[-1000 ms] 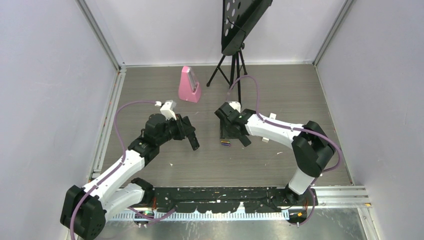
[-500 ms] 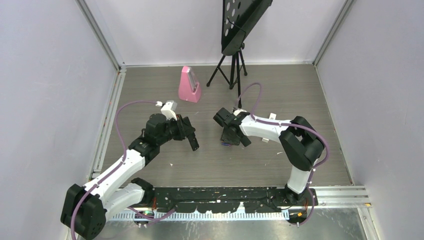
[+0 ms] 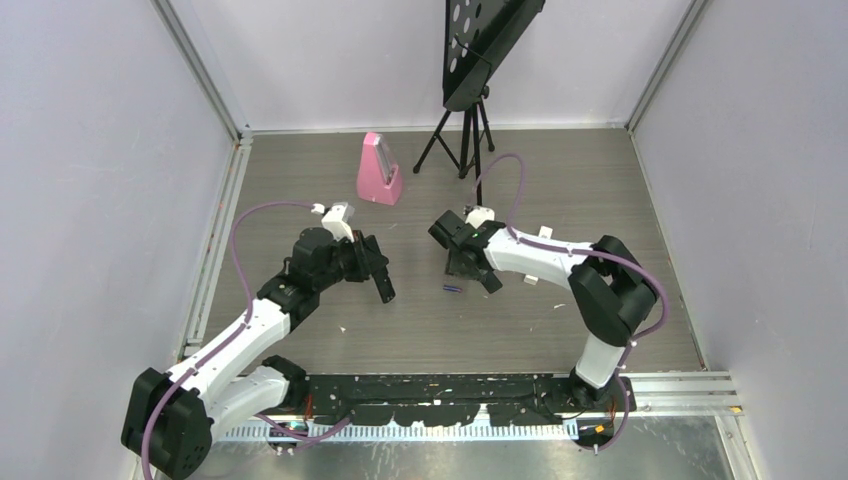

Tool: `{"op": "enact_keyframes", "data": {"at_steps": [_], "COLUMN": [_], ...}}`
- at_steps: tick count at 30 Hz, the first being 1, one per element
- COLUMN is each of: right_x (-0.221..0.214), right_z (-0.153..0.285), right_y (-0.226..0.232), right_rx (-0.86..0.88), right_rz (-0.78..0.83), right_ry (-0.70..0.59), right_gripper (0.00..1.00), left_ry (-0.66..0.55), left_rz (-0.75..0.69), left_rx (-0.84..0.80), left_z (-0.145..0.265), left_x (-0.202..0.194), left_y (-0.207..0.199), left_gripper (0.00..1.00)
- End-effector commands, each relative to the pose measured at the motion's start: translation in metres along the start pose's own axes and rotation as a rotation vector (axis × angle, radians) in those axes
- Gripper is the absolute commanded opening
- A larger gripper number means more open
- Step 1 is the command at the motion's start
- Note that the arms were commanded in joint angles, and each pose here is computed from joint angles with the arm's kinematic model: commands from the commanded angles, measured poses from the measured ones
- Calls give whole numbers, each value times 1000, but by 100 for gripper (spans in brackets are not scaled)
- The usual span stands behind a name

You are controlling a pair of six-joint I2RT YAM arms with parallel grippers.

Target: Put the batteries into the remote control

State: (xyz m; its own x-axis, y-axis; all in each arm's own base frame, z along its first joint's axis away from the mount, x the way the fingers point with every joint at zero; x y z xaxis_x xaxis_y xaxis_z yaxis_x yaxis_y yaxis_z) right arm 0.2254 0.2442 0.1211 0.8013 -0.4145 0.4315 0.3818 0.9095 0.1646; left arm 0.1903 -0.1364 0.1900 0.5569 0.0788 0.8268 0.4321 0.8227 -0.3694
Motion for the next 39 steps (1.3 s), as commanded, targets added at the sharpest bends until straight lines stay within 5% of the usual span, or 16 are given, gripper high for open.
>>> {"op": "enact_keyframes", "data": {"at_steps": [1, 11, 16, 23, 39], "right_x": [53, 99, 125, 146, 132], "right_z": [27, -9, -34, -65, -78], "right_y": [13, 33, 37, 51, 44], "right_rx": [74, 198, 311, 234, 199], "right_rz": [1, 173, 194, 224, 245], "right_ry": [-243, -428, -407, -447, -356], "right_gripper": [48, 51, 52, 41, 36], "left_ry": [-46, -22, -12, -7, -5], "left_rz": [-25, -12, -10, 0, -2], "left_rx": [9, -7, -7, -15, -21], "left_z": [2, 1, 2, 2, 5], "left_x": [15, 13, 13, 12, 12], "left_y": [-3, -4, -5, -5, -6], "left_gripper": [0, 0, 0, 0, 0]}}
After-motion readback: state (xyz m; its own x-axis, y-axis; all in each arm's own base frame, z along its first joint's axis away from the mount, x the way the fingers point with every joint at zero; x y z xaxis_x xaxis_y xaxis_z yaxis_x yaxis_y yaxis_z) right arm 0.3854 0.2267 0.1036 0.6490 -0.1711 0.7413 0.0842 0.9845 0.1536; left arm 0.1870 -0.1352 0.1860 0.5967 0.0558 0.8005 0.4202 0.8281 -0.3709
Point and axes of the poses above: each gripper's point midway between its finger pads, its own z axis back along the fingers, its own y axis along the line the jaws close on, x = y × z, the point moved 10 cm from there along z, back along the fingers, and after that the axes turned 11 degrees about -z, right-handed, at the moved point
